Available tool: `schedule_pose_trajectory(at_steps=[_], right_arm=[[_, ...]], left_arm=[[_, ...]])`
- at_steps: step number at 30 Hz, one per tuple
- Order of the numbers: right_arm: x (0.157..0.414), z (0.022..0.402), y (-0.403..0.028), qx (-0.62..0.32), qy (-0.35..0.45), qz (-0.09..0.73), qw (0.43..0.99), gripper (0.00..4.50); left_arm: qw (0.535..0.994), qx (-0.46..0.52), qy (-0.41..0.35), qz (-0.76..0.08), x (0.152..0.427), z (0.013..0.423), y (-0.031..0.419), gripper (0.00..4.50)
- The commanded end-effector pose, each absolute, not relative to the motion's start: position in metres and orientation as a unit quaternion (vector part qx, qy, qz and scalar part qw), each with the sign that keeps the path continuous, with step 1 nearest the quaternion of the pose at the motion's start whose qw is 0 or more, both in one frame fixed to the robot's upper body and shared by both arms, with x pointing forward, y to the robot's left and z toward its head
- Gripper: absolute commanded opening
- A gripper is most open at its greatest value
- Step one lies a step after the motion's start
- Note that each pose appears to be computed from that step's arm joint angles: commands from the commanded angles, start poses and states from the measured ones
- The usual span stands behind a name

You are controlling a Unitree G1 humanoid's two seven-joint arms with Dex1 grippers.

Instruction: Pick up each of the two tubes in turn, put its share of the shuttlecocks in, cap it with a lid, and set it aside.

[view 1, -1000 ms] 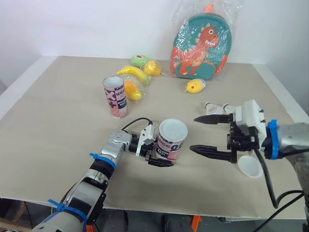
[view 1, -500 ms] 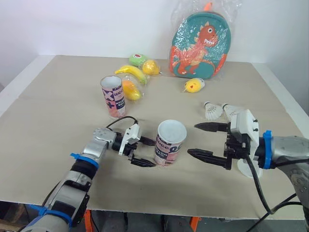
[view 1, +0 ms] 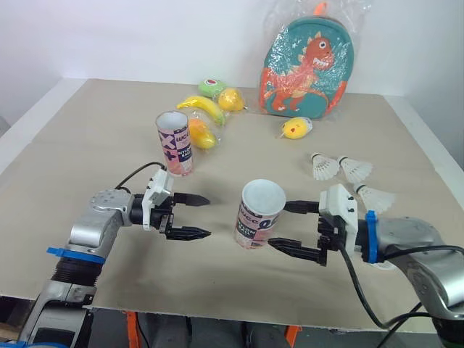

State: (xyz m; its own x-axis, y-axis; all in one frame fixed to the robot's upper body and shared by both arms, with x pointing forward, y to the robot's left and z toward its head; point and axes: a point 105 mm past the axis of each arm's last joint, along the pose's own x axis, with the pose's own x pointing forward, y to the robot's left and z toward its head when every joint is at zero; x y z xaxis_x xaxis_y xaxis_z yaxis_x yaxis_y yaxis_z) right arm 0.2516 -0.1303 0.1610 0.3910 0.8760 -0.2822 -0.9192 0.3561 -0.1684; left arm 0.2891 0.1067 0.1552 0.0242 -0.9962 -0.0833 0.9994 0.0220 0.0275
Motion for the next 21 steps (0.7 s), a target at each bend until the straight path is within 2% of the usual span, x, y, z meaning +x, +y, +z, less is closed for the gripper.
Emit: schedule_pose_trajectory(at_steps=[1, 21], right_arm=[[0.255, 0.166, -0.128, -0.159, 0.052, 0.549, 0.819, 4.50], [0.270, 0.152, -0.096, -0.133, 0.028, 0.585, 0.799, 4.50]], left_arm=[[0.715, 0.046, 0.002, -0.698, 0.284, 0.168, 0.108, 4.45], [0.712, 0.067, -0.002, -0.699, 0.277, 0.163, 0.093, 4.45]])
